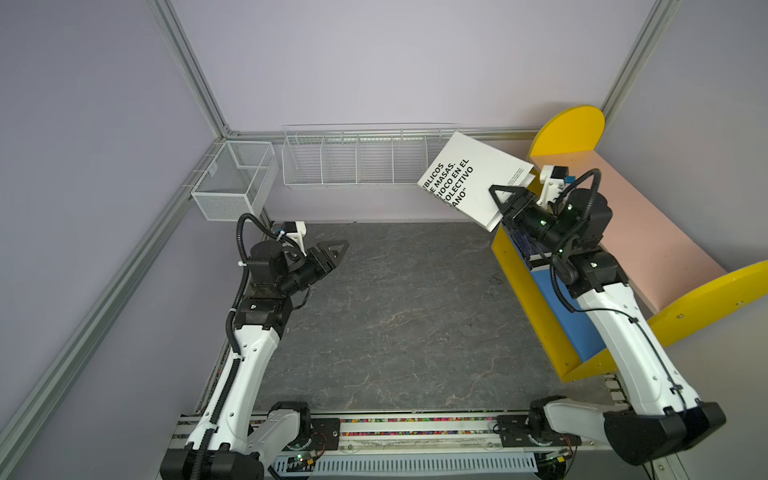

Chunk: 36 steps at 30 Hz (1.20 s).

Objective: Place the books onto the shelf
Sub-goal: 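Carry the white book to the pink shelf with the right gripper while the left withdraws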

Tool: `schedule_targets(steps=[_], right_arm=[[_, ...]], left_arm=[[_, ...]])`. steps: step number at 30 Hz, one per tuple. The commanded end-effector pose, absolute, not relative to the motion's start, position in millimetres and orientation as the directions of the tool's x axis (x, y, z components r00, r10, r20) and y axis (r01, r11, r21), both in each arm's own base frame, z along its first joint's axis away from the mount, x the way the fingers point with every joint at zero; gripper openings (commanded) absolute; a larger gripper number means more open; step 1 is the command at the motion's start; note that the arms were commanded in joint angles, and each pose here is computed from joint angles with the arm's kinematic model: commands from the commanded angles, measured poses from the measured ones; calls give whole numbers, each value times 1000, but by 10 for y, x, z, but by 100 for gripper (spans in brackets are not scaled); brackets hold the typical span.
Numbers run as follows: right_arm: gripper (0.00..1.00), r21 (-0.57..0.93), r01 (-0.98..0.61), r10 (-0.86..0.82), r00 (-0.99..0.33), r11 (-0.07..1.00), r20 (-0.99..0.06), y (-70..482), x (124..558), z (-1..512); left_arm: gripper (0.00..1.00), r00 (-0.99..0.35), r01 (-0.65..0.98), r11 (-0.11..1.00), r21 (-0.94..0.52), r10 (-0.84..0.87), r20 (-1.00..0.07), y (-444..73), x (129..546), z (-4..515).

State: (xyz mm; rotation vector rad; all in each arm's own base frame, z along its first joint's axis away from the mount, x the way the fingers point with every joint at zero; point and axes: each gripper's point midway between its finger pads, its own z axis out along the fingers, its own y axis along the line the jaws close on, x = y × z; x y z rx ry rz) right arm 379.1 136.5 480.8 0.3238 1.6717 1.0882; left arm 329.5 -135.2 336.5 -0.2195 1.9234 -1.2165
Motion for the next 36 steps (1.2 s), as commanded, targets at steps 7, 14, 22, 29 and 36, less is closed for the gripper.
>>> schedule_targets(steps=[7,14,22,29,36], right_arm=[[41,780,-3,779,56,625,-624,-13,3651,5140],[41,832,59,821,142,551,-553,-411,3662,5048],[41,856,99,842,157,507,-516,-676,3850,4955],[49,875,96,868,115,474,-483,-742,4173,4857],[47,897,105,887,139,430,-441,-888,4256,4769]], left_arm=[[62,-647,256,474,-842,-564,-514,-1358,3321,3163],[62,-661,236,467,-852,-565,-493,-1365,3320,3022],[62,-670,218,462,-860,-570,-476,-1368,3346,2916],[62,-678,199,453,-869,-576,-455,-1372,3370,2821],[62,-680,174,458,-872,-584,-442,-1354,3378,2715]])
